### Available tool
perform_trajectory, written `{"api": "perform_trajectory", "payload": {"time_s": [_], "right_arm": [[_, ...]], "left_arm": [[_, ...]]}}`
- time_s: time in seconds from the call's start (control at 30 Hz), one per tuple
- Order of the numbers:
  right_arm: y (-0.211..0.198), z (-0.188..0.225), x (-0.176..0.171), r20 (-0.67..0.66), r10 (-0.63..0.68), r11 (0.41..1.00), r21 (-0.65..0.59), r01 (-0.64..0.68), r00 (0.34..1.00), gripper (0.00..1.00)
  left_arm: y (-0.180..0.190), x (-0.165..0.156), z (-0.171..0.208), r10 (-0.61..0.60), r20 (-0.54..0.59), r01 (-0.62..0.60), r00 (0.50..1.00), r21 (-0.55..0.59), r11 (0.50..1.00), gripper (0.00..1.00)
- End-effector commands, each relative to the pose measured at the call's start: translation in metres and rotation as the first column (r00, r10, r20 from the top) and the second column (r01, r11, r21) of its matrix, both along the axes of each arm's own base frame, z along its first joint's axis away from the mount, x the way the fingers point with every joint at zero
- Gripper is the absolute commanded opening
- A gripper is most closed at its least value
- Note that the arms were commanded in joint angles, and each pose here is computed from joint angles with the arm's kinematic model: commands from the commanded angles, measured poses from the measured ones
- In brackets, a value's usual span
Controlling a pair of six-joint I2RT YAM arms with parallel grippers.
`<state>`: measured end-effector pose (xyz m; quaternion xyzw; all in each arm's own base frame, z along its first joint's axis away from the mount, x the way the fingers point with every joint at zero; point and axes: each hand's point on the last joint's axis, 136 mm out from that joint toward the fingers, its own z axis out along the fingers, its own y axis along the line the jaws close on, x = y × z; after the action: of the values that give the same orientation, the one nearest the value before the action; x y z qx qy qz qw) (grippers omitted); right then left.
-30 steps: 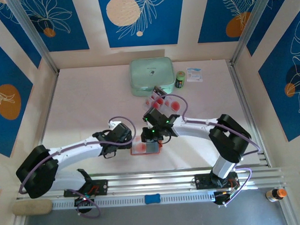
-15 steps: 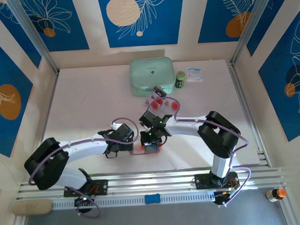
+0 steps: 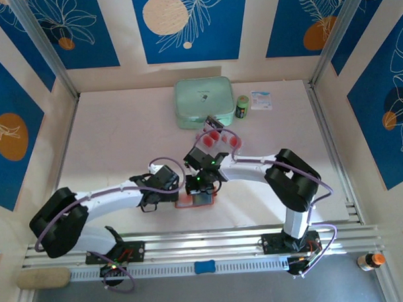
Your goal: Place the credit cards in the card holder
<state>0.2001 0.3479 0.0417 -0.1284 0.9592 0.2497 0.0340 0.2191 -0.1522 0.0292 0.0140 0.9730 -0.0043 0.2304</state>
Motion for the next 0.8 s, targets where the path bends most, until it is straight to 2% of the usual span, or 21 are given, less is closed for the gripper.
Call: {"api": "perform_trajectory", "payload": {"time_s": [0.0, 0.13, 0.77], "right_arm": [[-0.011, 0.018, -0.002, 0.022, -0.007, 1.0, 0.003, 0.006, 1.0, 0.0], [-0.02, 0.009, -0.005, 0.011, -0.023, 0.999, -0.031, 0.023, 1.0, 0.0], [-0.019, -0.015, -0.004, -0.014, -0.026, 0.997, -0.069, 0.025, 1.0, 0.0]], "left_arm": [[0.011, 0.002, 0.015, 0.025, 0.047, -0.026, 0.999, 0.008, 1.0, 1.0], [0.015, 0.002, 0.02, 0.03, 0.061, -0.031, 0.998, 0.012, 0.999, 1.0], [0.011, -0.004, -0.016, -0.004, -0.057, 0.008, 0.998, 0.067, 0.998, 1.0]]}}
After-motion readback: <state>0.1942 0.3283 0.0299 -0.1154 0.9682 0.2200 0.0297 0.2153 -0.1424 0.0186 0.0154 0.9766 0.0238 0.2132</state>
